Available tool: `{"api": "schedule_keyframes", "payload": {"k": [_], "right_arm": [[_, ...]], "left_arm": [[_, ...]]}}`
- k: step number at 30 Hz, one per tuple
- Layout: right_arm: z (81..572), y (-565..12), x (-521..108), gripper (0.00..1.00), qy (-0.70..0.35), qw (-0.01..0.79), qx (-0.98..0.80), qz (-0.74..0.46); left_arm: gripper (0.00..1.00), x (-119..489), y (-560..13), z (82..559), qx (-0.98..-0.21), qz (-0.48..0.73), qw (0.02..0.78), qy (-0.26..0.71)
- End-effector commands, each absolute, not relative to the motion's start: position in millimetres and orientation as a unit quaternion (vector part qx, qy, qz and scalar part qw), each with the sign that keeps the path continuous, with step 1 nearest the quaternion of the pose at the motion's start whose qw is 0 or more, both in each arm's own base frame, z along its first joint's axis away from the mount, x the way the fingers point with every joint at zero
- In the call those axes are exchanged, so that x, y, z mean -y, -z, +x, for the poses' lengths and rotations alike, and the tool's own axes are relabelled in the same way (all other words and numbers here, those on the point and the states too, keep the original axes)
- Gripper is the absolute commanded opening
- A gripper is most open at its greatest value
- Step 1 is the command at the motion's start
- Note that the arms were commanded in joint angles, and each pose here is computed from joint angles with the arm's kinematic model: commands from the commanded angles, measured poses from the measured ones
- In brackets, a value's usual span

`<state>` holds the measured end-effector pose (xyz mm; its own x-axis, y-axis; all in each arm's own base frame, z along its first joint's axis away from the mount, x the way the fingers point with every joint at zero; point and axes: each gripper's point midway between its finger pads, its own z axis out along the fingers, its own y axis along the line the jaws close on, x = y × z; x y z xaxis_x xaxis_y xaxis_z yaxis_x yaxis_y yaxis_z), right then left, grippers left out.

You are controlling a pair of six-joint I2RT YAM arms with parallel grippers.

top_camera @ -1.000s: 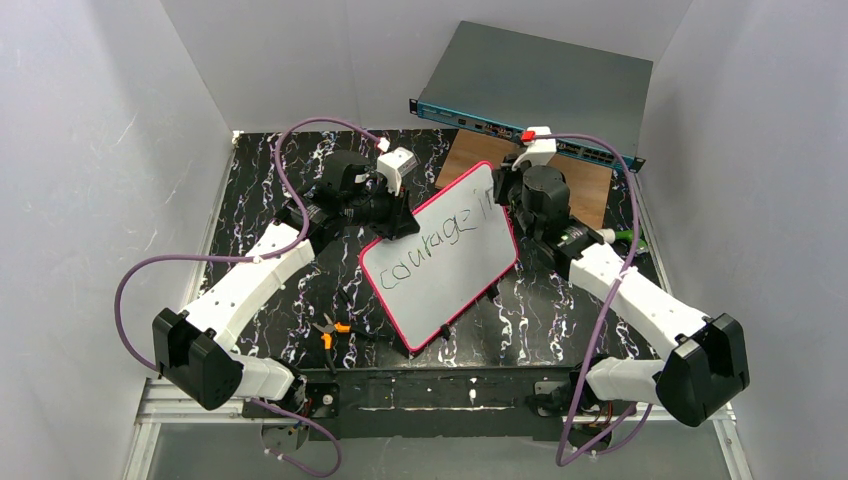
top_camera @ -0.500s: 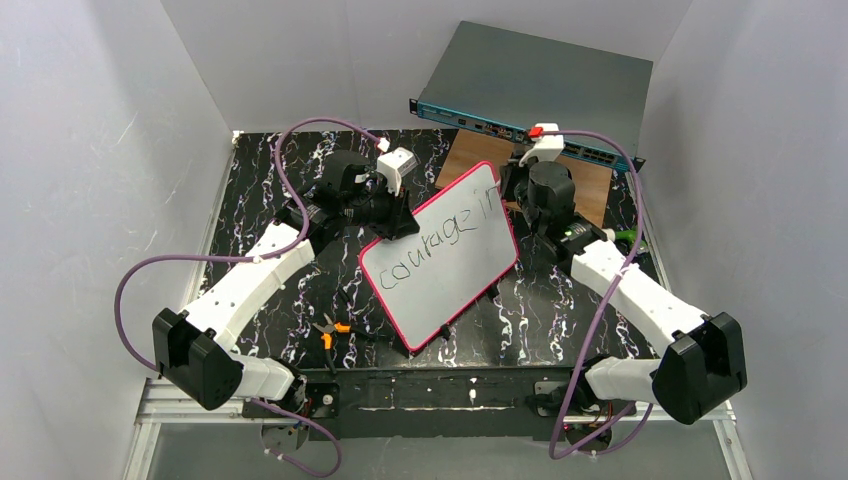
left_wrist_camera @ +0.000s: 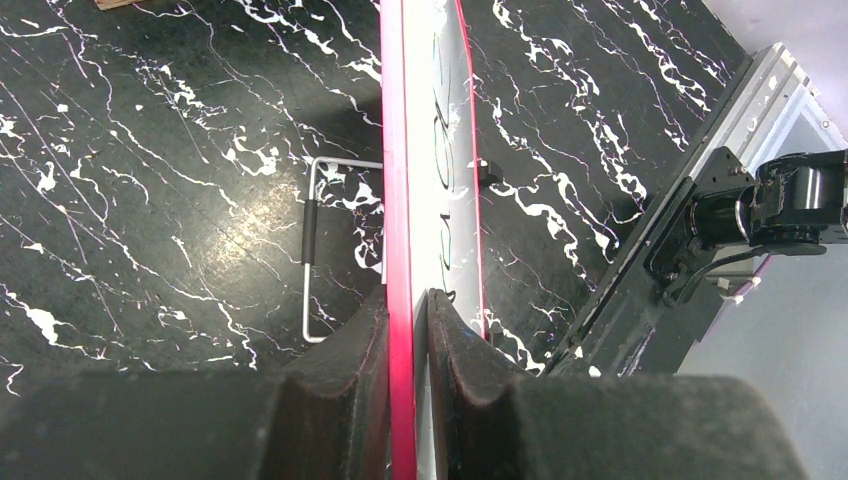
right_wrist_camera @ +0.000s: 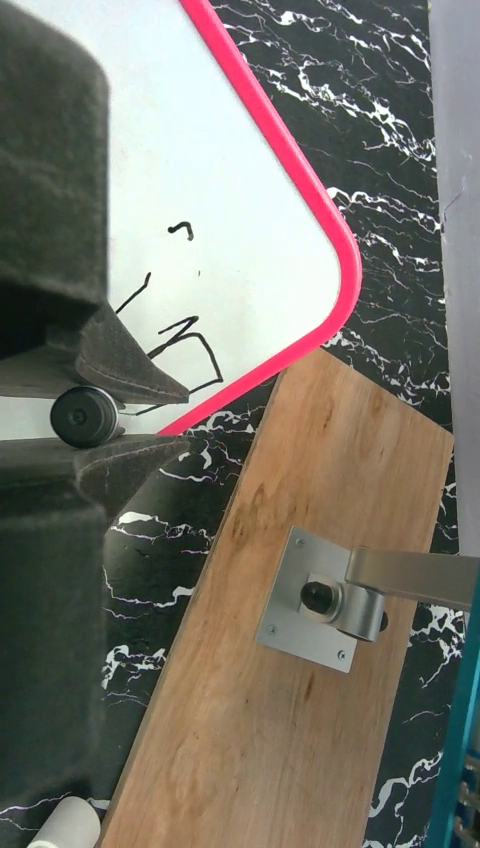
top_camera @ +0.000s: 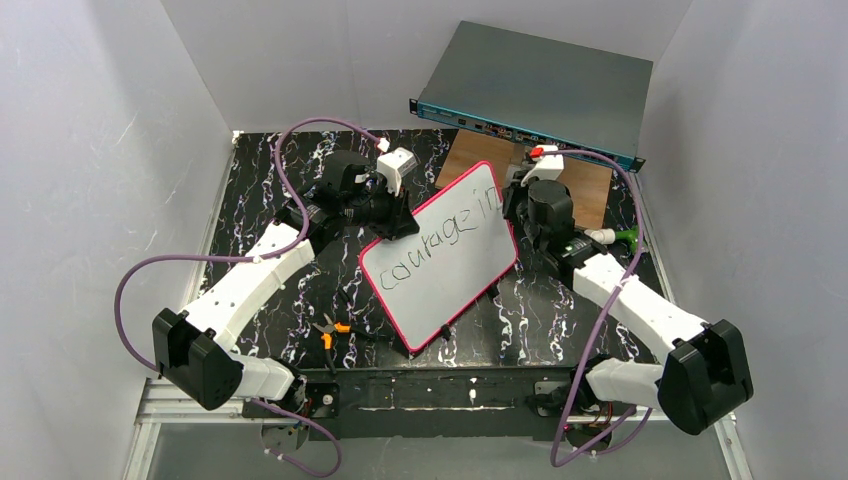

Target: Write a sentence on the whiteboard

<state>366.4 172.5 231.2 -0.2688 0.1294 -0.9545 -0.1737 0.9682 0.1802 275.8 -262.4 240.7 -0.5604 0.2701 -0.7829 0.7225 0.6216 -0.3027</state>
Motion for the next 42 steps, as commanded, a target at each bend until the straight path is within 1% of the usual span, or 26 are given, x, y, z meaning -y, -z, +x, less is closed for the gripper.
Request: {"api": "schedule_keyframes", "payload": {"k": [1,7,11,16,20,25,30,39,42], "right_arm": [[361,-241,-172,0.01,-0.143,0.614,-0.776,-0.006],[354,-249,-166,0.01,-0.141,0.62,-0.772,-0.005],[345,-270,-157,0.01,-0.142,0.633,-0.761,0.004],[322,-298,-145,0.01,-0.161,0.648,-0.745,0.015],[298,-301,-136,0.01,-0.18,0.645,-0.742,0.024],[273,-301,-133,0.01,-0.221,0.647,-0.73,0.026],[252,-304,-145,0.01,-0.284,0.651,-0.704,0.002],[235,-308,-177,0.01,-0.402,0.6,-0.691,0.013],[232,-310,-184,0.01,-0.426,0.587,-0.689,0.013]], "left_arm": [[0.0,259,-271,281,-0.798,0.324,0.408,0.302],[0.0,259,-271,281,-0.798,0.321,0.41,0.303],[0.0,257,-273,280,-0.797,0.322,0.412,0.302],[0.0,257,-273,279,-0.796,0.323,0.413,0.302],[0.0,257,-274,279,-0.795,0.323,0.414,0.303],[0.0,257,-276,279,-0.794,0.323,0.417,0.302],[0.0,257,-276,279,-0.793,0.322,0.419,0.303],[0.0,255,-278,274,-0.793,0.32,0.419,0.306],[0.0,253,-279,274,-0.794,0.322,0.419,0.301]]}}
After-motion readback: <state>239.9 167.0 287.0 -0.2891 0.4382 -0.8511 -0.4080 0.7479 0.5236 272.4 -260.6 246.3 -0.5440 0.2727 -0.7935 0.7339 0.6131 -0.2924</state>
